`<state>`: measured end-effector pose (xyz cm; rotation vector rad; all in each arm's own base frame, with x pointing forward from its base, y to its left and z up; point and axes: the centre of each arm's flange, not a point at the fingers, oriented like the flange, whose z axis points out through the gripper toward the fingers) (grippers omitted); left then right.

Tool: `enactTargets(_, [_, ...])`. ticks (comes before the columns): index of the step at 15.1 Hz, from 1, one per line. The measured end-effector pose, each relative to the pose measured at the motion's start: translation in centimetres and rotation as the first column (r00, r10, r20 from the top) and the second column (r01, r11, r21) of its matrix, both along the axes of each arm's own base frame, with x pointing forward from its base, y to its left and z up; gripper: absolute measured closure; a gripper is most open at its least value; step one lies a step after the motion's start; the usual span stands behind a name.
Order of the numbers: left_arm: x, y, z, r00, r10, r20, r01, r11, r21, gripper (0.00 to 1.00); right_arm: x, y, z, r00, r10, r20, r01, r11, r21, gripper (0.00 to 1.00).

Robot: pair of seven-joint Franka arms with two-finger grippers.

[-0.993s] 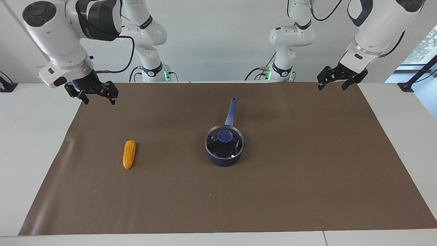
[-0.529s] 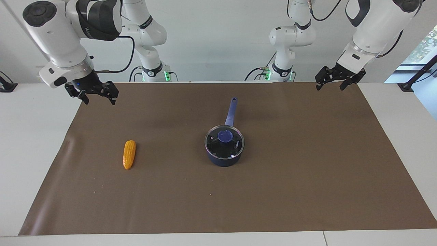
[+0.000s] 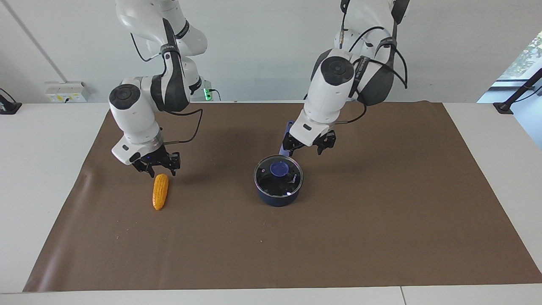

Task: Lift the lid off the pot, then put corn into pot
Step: 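Reach the left gripper to the pot lid while the right gripper reaches the corn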

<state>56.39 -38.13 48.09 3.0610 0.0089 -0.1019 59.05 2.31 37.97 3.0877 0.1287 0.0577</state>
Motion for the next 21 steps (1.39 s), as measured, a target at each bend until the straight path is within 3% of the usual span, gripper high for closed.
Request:
enactTargets(6, [-0.3,-3.0,-3.1,1.0,-0.016,-0.002,0.016,1.0,0.006,0.0,0.1,-2.6,-2.9,1.0,-0.024,0.004,0.024,1.0,0.0,0.26])
enactTargets(10, [-0.3,-4.2,-5.4,1.0,0.029,-0.009,-0.029,1.0,0.011,0.0,0.3,-3.3,-6.1,0.999,-0.035,-0.021,0.035,0.999,-0.001,0.26])
enactTargets(19, [-0.4,-5.8,-6.9,0.998,0.054,-0.009,-0.054,0.998,0.023,0.0,0.1,-4.0,-7.3,0.998,-0.036,-0.042,0.036,0.999,-0.002,0.28])
enactTargets(21, [-0.8,-6.4,-7.6,0.999,0.045,-0.016,-0.044,0.999,0.03,0.0,0.1,-4.0,-7.5,0.998,-0.031,-0.046,0.031,1.0,-0.002,0.46])
